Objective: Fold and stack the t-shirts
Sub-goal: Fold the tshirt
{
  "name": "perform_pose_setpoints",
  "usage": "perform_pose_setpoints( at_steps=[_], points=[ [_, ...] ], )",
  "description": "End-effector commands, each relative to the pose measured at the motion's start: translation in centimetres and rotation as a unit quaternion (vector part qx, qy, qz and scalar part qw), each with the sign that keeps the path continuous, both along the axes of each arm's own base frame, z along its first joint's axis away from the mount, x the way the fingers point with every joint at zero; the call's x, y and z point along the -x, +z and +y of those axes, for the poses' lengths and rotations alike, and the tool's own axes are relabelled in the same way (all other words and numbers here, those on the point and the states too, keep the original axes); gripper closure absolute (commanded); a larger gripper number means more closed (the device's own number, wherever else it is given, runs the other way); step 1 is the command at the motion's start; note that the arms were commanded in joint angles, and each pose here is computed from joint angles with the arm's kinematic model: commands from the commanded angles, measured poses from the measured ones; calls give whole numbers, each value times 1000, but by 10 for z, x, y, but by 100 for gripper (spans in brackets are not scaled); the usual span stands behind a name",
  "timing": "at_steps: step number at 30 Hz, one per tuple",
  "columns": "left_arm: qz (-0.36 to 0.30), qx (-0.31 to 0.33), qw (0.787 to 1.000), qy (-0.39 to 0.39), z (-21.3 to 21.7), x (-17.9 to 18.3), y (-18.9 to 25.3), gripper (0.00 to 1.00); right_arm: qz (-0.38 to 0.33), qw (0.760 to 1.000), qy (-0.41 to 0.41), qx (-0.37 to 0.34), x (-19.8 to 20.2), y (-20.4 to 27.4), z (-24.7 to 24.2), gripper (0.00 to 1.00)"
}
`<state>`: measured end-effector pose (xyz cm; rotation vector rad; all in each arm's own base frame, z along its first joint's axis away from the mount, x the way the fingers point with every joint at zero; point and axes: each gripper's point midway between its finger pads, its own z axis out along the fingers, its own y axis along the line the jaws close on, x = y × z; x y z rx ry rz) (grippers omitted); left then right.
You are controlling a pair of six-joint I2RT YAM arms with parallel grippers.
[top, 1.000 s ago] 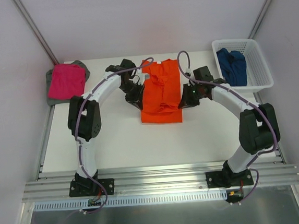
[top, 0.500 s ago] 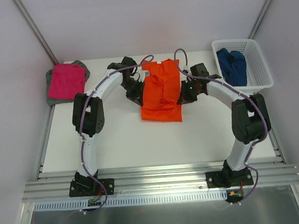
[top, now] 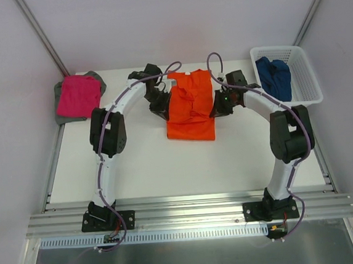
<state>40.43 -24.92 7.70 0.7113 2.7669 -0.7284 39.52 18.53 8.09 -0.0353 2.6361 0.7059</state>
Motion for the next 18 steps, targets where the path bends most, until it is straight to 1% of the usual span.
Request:
perform_pose_setpoints(
  at_steps=[1,7,18],
  points=[
    [-17,-7,1000,-4,4,-10,3,100,-38,999,3,-4,-23,16,2,97],
    [-22,-15,1000,2,4,-20,-5,100,-40,999,2,-2,-32,12,3,97],
    [-64,-12,998,7,-1,-42,9,100,-61,998,0,2,-44,18,2,97]
  ],
)
